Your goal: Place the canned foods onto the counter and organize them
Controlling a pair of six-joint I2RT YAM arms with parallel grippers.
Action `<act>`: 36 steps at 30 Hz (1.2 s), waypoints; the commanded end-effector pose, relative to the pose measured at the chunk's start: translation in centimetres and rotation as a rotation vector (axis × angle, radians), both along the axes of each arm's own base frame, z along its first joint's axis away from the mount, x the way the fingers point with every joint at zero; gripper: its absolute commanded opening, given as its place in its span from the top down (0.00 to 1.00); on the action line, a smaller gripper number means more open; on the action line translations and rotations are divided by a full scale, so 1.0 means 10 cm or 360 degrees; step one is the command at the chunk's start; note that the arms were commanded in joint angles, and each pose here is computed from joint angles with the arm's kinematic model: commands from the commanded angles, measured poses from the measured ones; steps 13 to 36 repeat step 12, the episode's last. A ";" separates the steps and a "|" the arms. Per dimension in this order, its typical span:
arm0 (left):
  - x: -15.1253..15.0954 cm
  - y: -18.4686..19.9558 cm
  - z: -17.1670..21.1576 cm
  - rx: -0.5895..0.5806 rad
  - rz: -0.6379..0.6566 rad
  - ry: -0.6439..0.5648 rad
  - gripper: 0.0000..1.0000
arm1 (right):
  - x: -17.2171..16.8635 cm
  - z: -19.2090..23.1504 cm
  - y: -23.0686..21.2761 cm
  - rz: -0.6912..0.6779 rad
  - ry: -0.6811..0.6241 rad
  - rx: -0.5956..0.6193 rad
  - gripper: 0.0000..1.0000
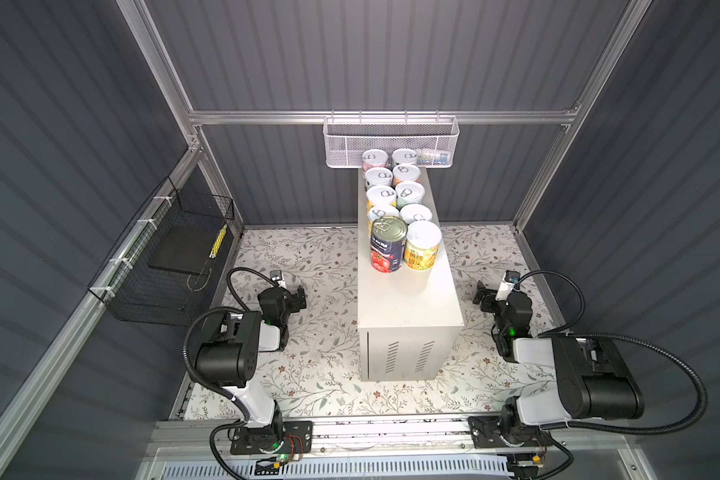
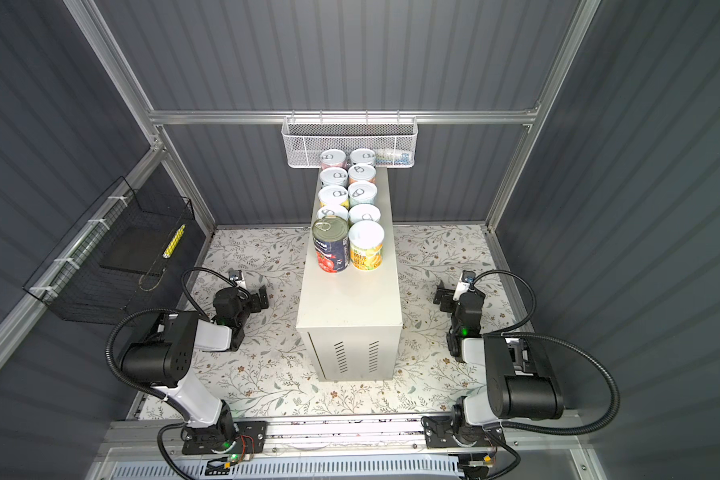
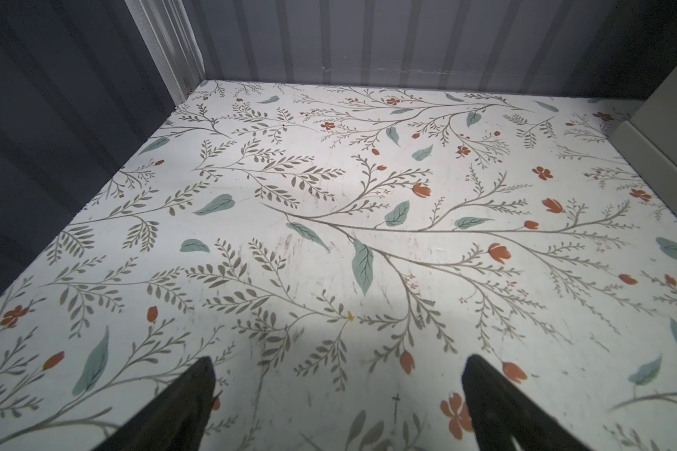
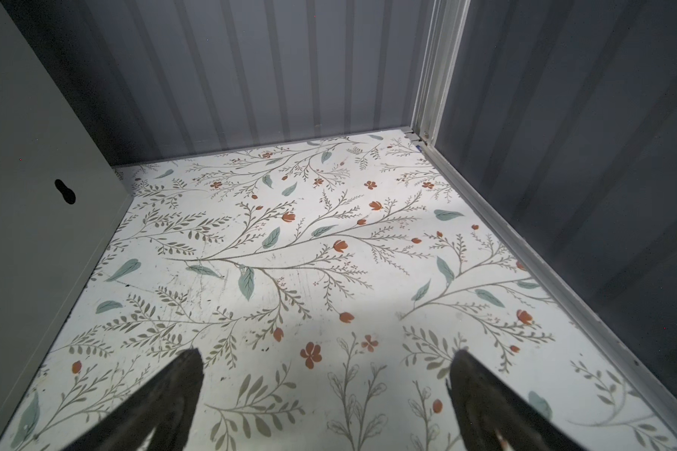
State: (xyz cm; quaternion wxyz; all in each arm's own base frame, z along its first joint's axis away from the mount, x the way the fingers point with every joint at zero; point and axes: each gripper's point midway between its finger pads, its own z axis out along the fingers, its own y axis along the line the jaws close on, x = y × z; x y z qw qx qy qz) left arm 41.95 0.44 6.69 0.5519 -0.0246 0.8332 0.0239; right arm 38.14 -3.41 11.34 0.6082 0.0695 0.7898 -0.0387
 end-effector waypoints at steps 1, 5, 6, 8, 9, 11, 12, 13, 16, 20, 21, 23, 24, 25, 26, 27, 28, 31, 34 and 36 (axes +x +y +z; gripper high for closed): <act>-0.02 -0.03 -0.04 0.0030 -0.0032 0.0017 0.00 | 0.04 0.06 0.02 0.0015 -0.0027 0.0020 0.01; -0.02 -0.03 -0.04 0.0030 -0.0032 0.0016 0.00 | 0.06 0.04 0.01 0.0023 -0.0004 0.0032 0.01; -0.02 -0.03 -0.04 0.0029 -0.0032 0.0018 0.01 | 0.07 0.04 0.01 0.0021 -0.0002 0.0031 0.01; -0.02 -0.03 -0.04 0.0029 -0.0032 0.0018 0.01 | 0.07 0.04 0.01 0.0023 -0.0002 0.0036 0.01; -0.02 -0.03 -0.04 0.0028 -0.0031 0.0017 0.01 | 0.07 0.03 0.01 0.0023 -0.0002 0.0035 0.01; -0.02 -0.03 -0.04 0.0029 -0.0032 0.0016 0.01 | 0.04 0.04 0.01 0.0023 -0.0016 0.0034 0.01; -0.02 -0.03 -0.03 0.0029 -0.0032 0.0016 0.01 | 0.03 0.05 0.01 0.0024 -0.0024 0.0033 0.01; -0.02 -0.03 -0.03 0.0029 -0.0032 0.0016 0.01 | 0.03 0.05 0.01 0.0024 -0.0024 0.0033 0.01; -0.02 -0.03 -0.03 0.0029 -0.0032 0.0016 0.01 | 0.03 0.05 0.01 0.0024 -0.0024 0.0033 0.01; -0.02 -0.03 -0.03 0.0029 -0.0032 0.0016 0.01 | 0.03 0.05 0.01 0.0024 -0.0024 0.0033 0.01; -0.02 -0.03 -0.03 0.0029 -0.0032 0.0016 0.01 | 0.03 0.05 0.01 0.0024 -0.0024 0.0033 0.01; -0.02 -0.03 -0.03 0.0029 -0.0032 0.0016 0.01 | 0.03 0.05 0.01 0.0024 -0.0024 0.0033 0.01; -0.02 -0.03 -0.03 0.0029 -0.0032 0.0016 0.01 | 0.03 0.05 0.01 0.0024 -0.0024 0.0033 0.01; -0.02 -0.03 -0.03 0.0029 -0.0032 0.0016 0.01 | 0.03 0.05 0.01 0.0024 -0.0024 0.0033 0.01; -0.02 -0.03 -0.03 0.0029 -0.0032 0.0016 0.01 | 0.03 0.05 0.01 0.0024 -0.0024 0.0033 0.01; -0.02 -0.03 -0.03 0.0029 -0.0032 0.0016 0.01 | 0.03 0.05 0.01 0.0024 -0.0024 0.0033 0.01; -0.02 -0.03 -0.03 0.0029 -0.0032 0.0016 0.01 | 0.03 0.05 0.01 0.0024 -0.0024 0.0033 0.01; -0.02 -0.03 -0.03 0.0029 -0.0032 0.0016 0.01 | 0.03 0.05 0.01 0.0024 -0.0024 0.0033 0.01; -0.02 -0.03 -0.03 0.0029 -0.0032 0.0016 0.01 | 0.03 0.05 0.01 0.0024 -0.0024 0.0033 0.01; -0.02 -0.03 -0.03 0.0029 -0.0032 0.0016 0.01 | 0.03 0.05 0.01 0.0024 -0.0024 0.0033 0.01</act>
